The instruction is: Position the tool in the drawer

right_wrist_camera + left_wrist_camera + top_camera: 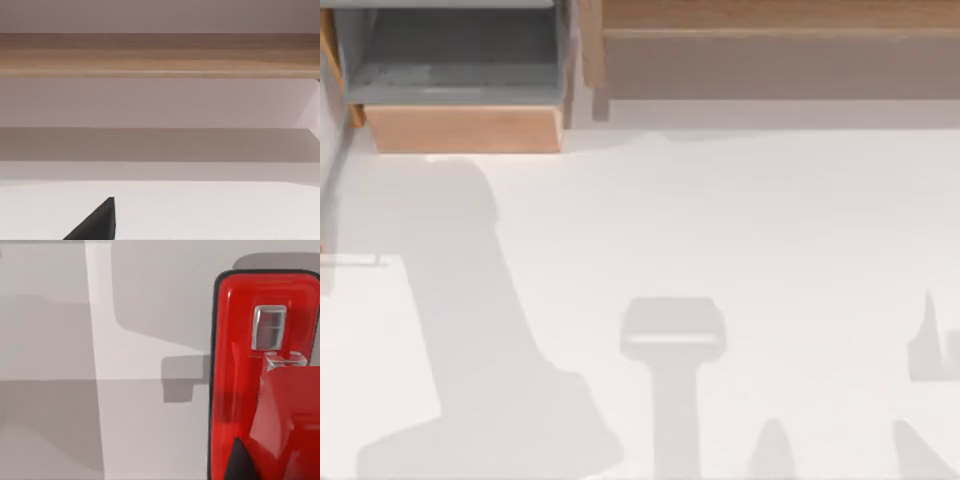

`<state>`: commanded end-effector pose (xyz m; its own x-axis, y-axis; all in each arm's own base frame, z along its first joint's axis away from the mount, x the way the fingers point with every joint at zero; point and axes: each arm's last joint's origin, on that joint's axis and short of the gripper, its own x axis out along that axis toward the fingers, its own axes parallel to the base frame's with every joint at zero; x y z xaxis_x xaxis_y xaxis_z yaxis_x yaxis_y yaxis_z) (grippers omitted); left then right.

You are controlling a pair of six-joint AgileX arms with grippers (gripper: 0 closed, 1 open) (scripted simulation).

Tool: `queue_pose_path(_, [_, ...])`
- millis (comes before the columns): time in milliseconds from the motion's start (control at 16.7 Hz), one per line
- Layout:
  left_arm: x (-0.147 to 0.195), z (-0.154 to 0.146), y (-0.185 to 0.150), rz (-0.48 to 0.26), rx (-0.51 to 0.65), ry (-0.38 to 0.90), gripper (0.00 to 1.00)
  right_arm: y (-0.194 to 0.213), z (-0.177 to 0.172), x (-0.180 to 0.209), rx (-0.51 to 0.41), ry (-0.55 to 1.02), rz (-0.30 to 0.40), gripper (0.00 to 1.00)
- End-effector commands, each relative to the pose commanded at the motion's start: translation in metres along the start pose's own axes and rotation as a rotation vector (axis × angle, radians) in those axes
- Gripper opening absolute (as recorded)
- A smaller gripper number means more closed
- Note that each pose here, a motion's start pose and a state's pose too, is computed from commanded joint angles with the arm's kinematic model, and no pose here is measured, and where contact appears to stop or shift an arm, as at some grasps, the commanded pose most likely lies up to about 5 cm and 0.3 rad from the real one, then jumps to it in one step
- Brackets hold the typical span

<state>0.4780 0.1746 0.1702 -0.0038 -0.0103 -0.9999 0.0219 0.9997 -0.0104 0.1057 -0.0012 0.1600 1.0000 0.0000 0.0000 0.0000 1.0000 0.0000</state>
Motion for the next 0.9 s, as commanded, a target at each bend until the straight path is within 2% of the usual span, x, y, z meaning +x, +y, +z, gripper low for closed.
queue_pose_path(240, [0.0001, 0.0, 0.0, 0.0, 0.0, 0.0, 0.0, 0.0, 0.0, 0.0, 0.0, 0.0, 0.0, 1.0])
queue_pose_path(900, [0.0001, 0.0, 0.0, 0.0, 0.0, 0.0, 0.83, 0.0, 0.0, 0.0, 0.0, 0.0, 0.0, 1.0])
